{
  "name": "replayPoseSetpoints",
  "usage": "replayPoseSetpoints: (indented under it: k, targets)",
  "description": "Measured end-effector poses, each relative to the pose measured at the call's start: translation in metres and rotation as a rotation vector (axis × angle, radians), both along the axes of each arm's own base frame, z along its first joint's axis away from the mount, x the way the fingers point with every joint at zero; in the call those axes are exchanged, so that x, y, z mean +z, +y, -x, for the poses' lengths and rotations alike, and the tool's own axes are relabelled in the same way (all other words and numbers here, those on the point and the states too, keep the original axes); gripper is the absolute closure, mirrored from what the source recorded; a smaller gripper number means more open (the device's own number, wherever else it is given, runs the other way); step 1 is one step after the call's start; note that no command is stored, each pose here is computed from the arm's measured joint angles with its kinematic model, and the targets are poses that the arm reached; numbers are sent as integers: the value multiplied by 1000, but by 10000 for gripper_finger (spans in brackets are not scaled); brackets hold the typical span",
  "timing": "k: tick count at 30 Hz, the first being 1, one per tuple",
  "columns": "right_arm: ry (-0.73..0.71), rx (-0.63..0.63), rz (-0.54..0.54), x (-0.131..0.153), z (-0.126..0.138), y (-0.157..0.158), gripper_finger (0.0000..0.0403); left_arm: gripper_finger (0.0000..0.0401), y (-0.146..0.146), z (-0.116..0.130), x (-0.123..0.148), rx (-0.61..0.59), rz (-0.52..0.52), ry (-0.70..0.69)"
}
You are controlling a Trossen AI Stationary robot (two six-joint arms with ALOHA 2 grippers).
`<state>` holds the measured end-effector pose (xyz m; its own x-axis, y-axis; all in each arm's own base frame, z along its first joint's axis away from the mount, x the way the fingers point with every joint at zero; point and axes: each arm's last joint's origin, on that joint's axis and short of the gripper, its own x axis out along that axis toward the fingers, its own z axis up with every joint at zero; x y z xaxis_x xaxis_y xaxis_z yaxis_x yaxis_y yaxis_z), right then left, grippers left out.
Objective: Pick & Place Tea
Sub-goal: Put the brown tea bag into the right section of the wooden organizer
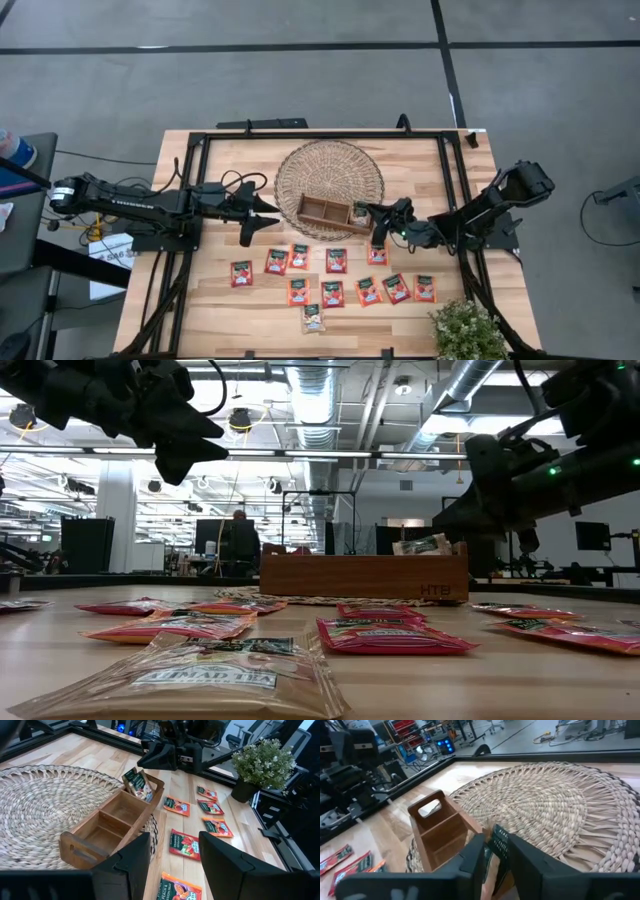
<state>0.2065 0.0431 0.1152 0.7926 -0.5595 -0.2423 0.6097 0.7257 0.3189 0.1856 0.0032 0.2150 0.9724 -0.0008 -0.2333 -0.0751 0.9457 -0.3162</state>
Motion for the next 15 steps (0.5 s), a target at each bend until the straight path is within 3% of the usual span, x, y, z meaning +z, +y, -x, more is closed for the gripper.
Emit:
replayPoseSetpoints:
  k: [9,15]
  targets:
    - [-109,57,5,17,0,10,324,241,-1,0,0,-25,6,0]
    - [-246,150,85,58,12,22,329,241,-10,1,0,-179,87,10]
